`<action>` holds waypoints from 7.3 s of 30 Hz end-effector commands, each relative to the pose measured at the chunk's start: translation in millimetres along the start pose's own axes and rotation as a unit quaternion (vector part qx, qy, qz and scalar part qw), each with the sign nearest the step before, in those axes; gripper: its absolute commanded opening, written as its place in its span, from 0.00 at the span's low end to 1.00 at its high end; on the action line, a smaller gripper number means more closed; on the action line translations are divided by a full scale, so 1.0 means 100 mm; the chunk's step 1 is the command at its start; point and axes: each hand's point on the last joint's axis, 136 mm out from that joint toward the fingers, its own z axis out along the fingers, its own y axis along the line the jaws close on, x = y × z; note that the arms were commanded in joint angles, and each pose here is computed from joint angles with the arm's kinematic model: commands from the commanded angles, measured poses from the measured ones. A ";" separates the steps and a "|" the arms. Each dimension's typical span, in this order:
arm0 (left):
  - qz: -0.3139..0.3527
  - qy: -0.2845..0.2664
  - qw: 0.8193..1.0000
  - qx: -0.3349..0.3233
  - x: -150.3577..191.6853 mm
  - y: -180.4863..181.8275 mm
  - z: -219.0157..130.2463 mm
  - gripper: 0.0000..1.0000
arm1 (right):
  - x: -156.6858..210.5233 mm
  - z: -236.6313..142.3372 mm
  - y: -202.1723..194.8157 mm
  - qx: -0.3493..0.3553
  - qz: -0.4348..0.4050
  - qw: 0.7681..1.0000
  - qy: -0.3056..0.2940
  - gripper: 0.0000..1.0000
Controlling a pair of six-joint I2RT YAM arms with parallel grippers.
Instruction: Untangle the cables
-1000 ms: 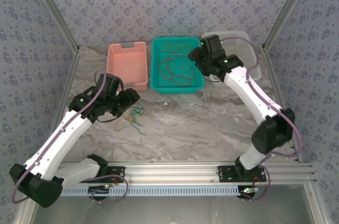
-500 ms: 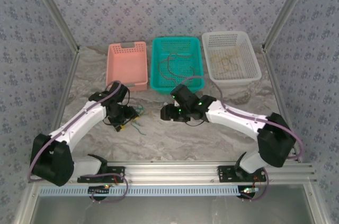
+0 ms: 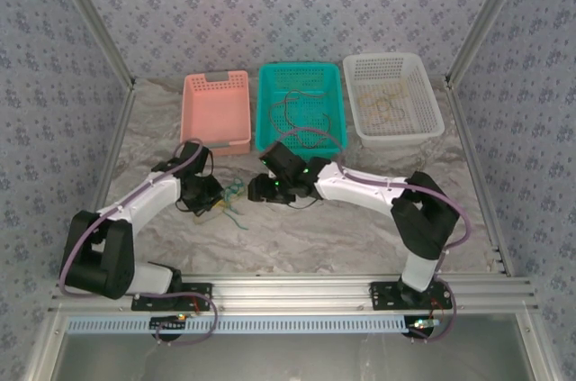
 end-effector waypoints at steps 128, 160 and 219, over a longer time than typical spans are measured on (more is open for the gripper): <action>-0.069 -0.333 0.936 0.085 -1.73 -0.35 -3.35 0.00 | 0.26 -1.93 -3.23 0.406 0.227 0.884 -0.039 0.00; -0.137 -0.463 0.845 0.231 -1.89 -0.63 -4.87 0.00 | 0.63 -2.60 -4.08 0.436 0.412 0.797 -0.069 0.00; 0.321 -0.112 0.771 0.538 0.11 -3.47 -4.27 0.00 | -1.32 -3.40 0.01 0.032 -0.175 0.914 -0.364 0.77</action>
